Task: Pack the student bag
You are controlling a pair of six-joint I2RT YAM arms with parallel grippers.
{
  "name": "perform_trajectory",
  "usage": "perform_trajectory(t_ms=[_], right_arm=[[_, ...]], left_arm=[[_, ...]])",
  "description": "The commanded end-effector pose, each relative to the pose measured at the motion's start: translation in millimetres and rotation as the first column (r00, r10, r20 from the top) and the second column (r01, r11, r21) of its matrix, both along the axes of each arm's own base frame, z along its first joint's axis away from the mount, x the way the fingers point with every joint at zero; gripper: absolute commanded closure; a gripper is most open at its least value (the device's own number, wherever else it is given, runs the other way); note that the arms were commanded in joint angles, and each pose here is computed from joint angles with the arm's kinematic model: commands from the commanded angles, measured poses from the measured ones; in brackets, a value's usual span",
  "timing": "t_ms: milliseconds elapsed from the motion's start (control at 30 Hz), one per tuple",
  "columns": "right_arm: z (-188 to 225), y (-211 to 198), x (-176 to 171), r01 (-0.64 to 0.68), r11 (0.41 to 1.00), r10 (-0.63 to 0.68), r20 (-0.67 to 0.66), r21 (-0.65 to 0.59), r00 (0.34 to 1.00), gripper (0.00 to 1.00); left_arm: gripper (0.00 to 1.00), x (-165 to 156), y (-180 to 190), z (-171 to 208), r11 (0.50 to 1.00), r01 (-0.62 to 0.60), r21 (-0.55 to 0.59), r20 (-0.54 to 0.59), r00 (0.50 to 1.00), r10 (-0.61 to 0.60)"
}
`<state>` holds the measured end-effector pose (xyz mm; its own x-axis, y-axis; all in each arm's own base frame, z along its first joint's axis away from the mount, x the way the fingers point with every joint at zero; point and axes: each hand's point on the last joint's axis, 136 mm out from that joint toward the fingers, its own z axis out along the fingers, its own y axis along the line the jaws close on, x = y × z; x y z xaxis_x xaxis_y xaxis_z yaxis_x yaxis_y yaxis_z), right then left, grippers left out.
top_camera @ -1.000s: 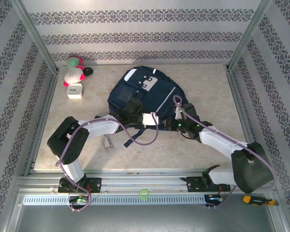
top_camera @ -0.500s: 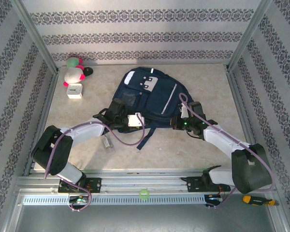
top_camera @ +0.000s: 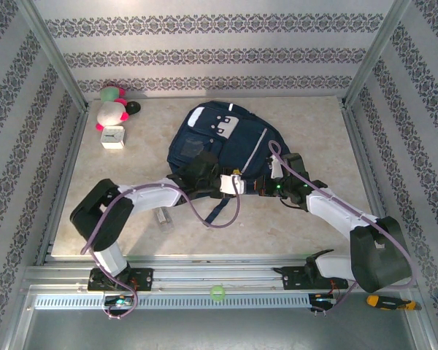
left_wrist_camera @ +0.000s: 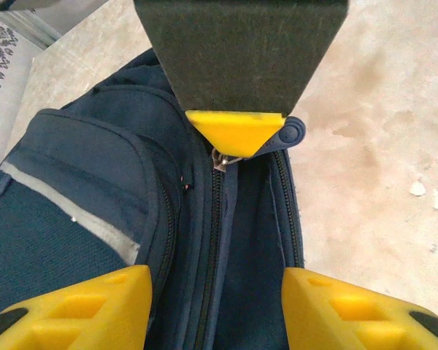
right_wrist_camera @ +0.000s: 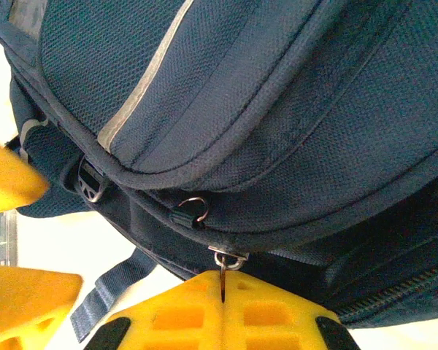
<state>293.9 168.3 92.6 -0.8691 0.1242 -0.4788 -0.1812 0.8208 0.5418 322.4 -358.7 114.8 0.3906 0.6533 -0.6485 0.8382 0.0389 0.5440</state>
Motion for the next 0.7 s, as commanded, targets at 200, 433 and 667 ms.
perform_trajectory(t_ms=[200, 433, 667], right_arm=[[22.7, 17.0, -2.0, -0.058, 0.994, 0.057, 0.017, 0.087, 0.998, 1.00], [24.3, 1.7, 0.9, -0.019, 0.996, 0.019, 0.005, 0.084, 1.000, 1.00], [18.2, -35.6, 0.8, 0.026, 0.999, -0.026, -0.015, -0.043, 1.000, 1.00]], left_arm=[[0.51, 24.4, -24.9, -6.8, 1.000, -0.026, -0.005, 0.133, 0.991, 0.026], [1.00, 30.2, -5.1, -17.4, 0.995, -0.082, 0.058, 0.158, 0.985, 0.072], [1.00, 2.4, 43.1, -27.4, 0.991, -0.010, 0.130, -0.032, 0.999, 0.014]])
